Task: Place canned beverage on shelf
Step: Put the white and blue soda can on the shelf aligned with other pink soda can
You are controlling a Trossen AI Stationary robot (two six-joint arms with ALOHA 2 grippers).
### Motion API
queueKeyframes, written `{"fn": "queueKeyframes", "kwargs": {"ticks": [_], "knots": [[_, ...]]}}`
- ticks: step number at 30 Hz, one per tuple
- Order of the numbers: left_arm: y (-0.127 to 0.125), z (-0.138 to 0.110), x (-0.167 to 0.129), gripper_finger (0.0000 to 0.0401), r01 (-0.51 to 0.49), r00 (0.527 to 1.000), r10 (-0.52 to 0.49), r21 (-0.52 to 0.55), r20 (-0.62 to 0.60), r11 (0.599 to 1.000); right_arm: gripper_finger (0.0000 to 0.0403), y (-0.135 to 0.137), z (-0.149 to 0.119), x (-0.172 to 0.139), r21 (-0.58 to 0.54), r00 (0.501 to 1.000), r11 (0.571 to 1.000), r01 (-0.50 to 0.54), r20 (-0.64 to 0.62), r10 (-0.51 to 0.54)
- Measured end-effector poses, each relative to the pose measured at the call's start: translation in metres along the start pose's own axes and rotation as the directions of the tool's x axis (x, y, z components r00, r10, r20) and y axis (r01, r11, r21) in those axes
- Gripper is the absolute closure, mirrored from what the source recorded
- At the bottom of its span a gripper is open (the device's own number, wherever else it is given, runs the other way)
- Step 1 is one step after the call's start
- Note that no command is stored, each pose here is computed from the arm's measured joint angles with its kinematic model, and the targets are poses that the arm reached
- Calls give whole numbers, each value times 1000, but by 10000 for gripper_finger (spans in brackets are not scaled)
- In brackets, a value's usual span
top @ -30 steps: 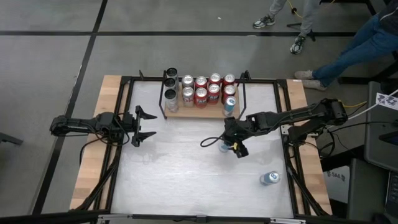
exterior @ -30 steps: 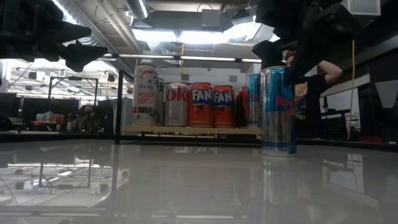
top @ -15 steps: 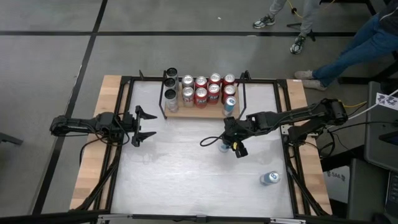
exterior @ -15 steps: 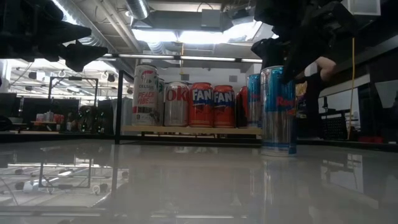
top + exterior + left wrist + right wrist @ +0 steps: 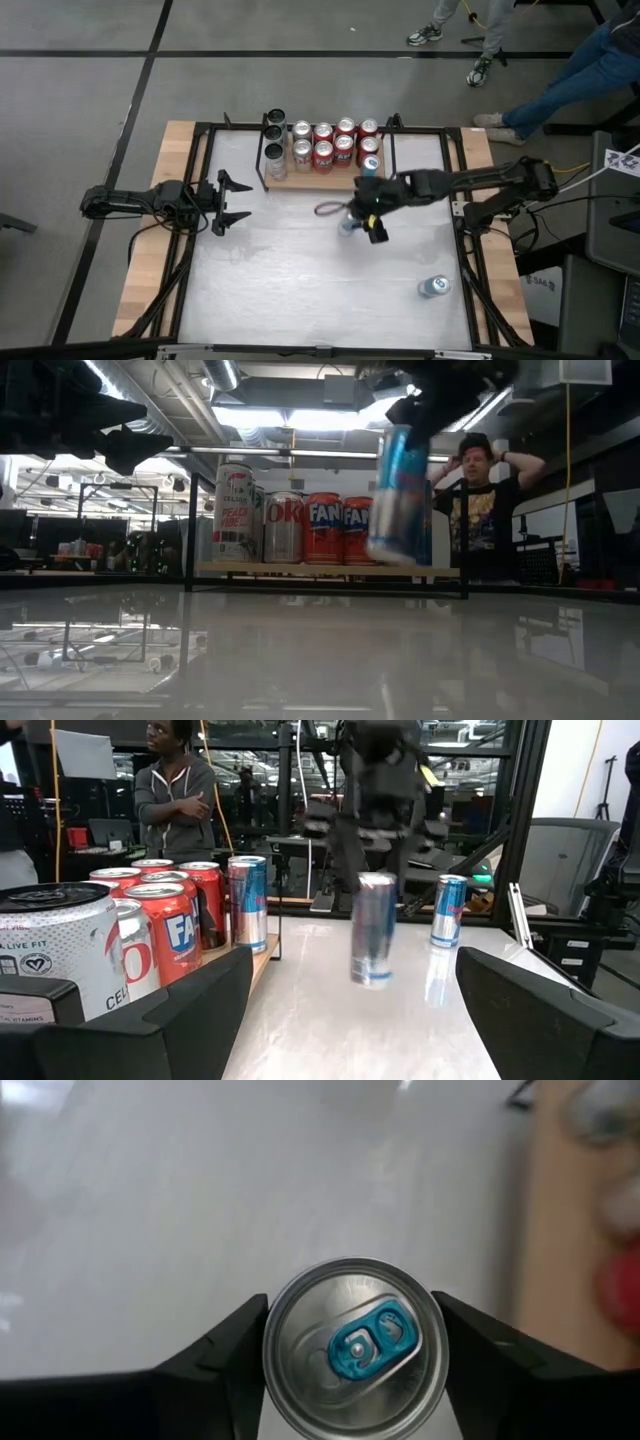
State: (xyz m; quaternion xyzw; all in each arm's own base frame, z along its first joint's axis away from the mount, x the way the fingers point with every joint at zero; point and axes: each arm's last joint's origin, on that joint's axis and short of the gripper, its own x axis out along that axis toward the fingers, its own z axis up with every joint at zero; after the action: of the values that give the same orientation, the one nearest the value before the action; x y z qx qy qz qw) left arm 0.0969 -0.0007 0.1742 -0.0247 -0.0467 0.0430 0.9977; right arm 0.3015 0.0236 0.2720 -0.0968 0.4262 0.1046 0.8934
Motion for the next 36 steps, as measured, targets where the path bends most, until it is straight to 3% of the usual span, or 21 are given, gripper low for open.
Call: {"fn": "queueKeyframes", "kwargs": {"ticks": [9, 18, 27, 36], "knots": [[0, 0, 0, 56, -1, 1000, 1, 2, 0, 1000, 176, -63, 21, -41, 126, 989, 990, 68, 125, -84], [0, 0, 0, 56, 0, 1000, 0, 2, 0, 1000, 176, -117, 10, -75, 186, 974, 971, 148, 143, -176], [0, 0, 0, 56, 0, 1000, 0, 1, -1, 1000, 176, -148, -9, -57, 200, 984, 969, 145, 71, -162], [0, 0, 0, 56, 0, 1000, 0, 1, -3, 1000, 176, -153, -18, -30, 201, 994, 974, 104, -31, -100]]}}
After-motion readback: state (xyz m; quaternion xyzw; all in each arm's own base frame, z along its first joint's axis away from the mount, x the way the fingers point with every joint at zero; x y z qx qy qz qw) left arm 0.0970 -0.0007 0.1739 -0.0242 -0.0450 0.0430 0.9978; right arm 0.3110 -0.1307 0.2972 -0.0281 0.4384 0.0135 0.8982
